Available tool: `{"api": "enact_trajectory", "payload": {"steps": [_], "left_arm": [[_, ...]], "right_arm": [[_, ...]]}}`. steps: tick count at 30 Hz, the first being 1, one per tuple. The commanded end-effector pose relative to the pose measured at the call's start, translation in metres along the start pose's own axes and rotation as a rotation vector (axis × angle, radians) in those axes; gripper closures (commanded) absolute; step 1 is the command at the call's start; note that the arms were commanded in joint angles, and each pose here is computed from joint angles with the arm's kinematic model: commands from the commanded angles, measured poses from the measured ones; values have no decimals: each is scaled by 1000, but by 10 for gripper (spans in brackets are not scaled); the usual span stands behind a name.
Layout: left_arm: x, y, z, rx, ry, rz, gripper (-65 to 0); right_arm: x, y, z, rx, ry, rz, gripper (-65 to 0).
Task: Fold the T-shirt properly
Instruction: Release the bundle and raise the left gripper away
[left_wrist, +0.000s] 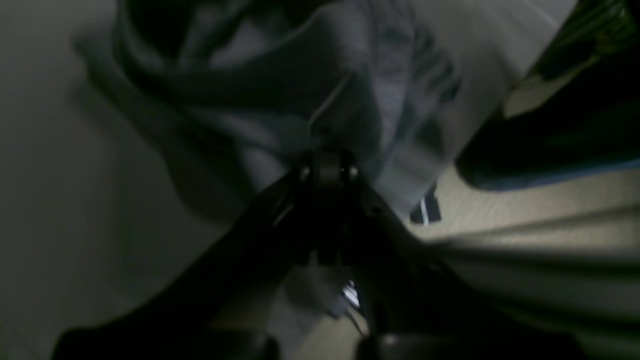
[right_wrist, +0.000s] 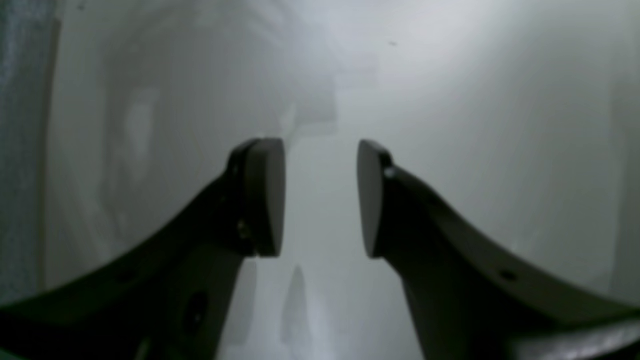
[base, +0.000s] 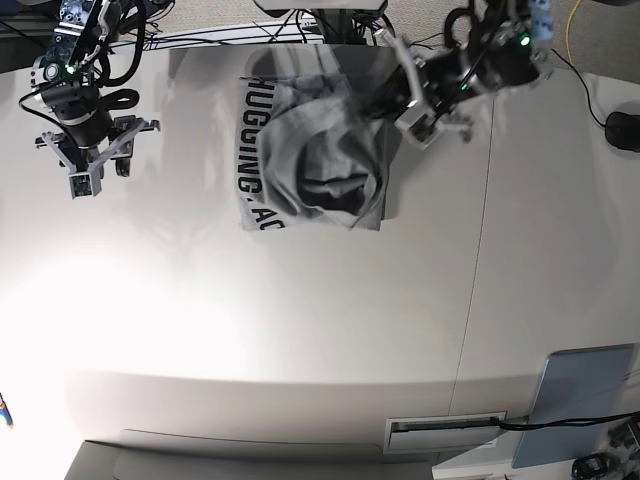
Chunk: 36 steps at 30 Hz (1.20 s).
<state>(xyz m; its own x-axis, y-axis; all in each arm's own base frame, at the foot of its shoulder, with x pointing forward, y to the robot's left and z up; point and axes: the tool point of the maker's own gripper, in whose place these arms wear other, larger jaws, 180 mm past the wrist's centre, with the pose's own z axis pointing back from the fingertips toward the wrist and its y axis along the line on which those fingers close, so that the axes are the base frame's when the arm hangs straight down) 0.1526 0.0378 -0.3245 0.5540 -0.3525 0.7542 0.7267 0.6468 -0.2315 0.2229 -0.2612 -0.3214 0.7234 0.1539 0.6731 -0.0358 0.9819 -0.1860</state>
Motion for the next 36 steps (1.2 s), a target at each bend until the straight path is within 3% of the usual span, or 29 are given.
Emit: {"api": "enact_trajectory", "payload": {"steps": [1, 9, 12, 17, 20, 23, 30, 36], "left_arm": [[3, -3, 6, -3, -29, 1, -5], [-38, 8, 25, 74, 77, 76, -17], [-57, 16, 24, 112, 153, 65, -86], [-77, 33, 31, 195, 259, 14, -259], [-78, 42, 36, 221, 273, 17, -264], [-70, 36, 36, 168, 226, 38, -264], [-29, 4, 31, -27, 2, 178, -264], [-26, 9, 31, -1, -16, 264, -264]], "right_arm": [[12, -4, 4, -11, -44, 18, -241], [12, -3, 4, -4, -43, 29, -241], [11, -3, 4, -4, -42, 29, -241], [11, -3, 4, -4, -42, 29, -241], [11, -3, 4, -4, -42, 29, -241], [11, -3, 4, -4, -42, 29, -241], [11, -3, 4, -4, -43, 29, -241], [12, -3, 4, -4, -43, 29, -241]]}}
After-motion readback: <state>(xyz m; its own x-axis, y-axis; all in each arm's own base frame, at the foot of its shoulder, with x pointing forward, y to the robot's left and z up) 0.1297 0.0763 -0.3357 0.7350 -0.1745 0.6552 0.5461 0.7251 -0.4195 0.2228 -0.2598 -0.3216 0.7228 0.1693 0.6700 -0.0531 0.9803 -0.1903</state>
